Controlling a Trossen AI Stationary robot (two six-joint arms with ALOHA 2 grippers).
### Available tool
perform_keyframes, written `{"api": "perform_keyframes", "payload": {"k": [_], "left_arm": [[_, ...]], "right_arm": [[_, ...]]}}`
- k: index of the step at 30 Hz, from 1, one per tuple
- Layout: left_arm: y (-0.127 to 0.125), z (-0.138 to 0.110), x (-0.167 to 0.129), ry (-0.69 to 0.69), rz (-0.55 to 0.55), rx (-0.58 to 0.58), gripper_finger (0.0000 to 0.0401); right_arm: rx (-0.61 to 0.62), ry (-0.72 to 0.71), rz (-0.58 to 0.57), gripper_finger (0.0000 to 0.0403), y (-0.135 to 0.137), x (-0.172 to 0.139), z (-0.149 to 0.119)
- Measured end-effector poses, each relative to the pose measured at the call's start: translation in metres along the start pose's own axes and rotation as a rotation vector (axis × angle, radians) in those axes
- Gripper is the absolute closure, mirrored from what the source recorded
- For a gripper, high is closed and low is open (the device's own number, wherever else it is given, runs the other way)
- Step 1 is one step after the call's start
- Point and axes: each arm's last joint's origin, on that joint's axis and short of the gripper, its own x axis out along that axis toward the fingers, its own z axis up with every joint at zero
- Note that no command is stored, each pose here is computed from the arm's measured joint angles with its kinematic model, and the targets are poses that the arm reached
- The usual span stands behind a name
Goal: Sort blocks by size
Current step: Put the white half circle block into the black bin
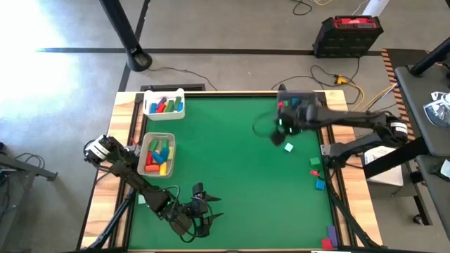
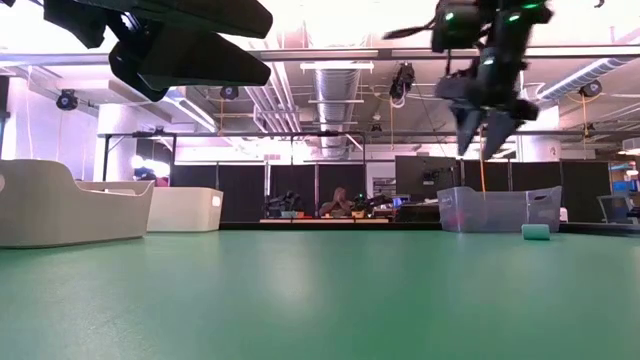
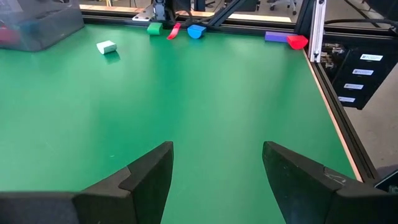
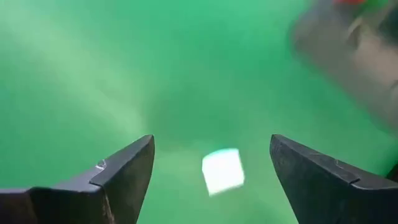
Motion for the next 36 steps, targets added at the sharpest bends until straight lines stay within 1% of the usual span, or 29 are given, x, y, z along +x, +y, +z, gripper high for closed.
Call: {"api": "perform_keyframes", "payload": {"k": [2,5,7,9,12,16,21,24,26,30,36], "left_arm": [[0.000,0.000,0.000,0.000,0.000,0.000,0.0168],[0.000,0.000,0.000,-0.002,-0.001,-0.003,0.0168],[0.000,0.000,0.000,-0.003,-0.002,-0.004,0.0168],[0.000,0.001,0.000,-0.006,-0.003,-0.007,0.0168],[-0.001,0.002,0.000,-0.018,-0.009,-0.021,0.0168],[-0.001,0.004,0.001,-0.026,-0.010,-0.024,0.0168],[0.000,0.004,0.002,-0.026,-0.006,-0.025,0.0168],[0.000,0.004,0.002,-0.026,-0.006,-0.025,0.0168],[0.000,0.004,0.002,-0.026,-0.006,-0.025,0.0168],[0.000,0.004,0.002,-0.026,-0.006,-0.025,0.0168],[0.000,0.004,0.002,-0.026,-0.006,-0.025,0.0168]], "right_arm": [[-0.081,0.045,0.005,0.0092,0.010,0.005,-0.024],[-0.155,0.115,-0.025,0.0093,0.016,0.021,-0.051],[-0.175,0.157,-0.057,0.0093,0.015,0.032,-0.063],[-0.167,0.197,-0.089,0.0089,0.012,0.041,-0.069],[-0.191,0.214,-0.102,0.0077,0.012,0.047,-0.067],[-0.246,0.273,-0.085,0.0063,0.014,0.057,-0.064],[-0.294,0.377,-0.114,0.0065,0.014,0.080,-0.063],[-0.292,0.418,-0.139,0.0077,0.012,0.091,-0.062],[-0.307,0.437,-0.131,0.0088,0.011,0.096,-0.059],[-0.324,0.455,-0.078,0.0117,0.009,0.102,-0.055],[-0.295,0.459,-0.038,0.0173,0.004,0.102,-0.050]]}}
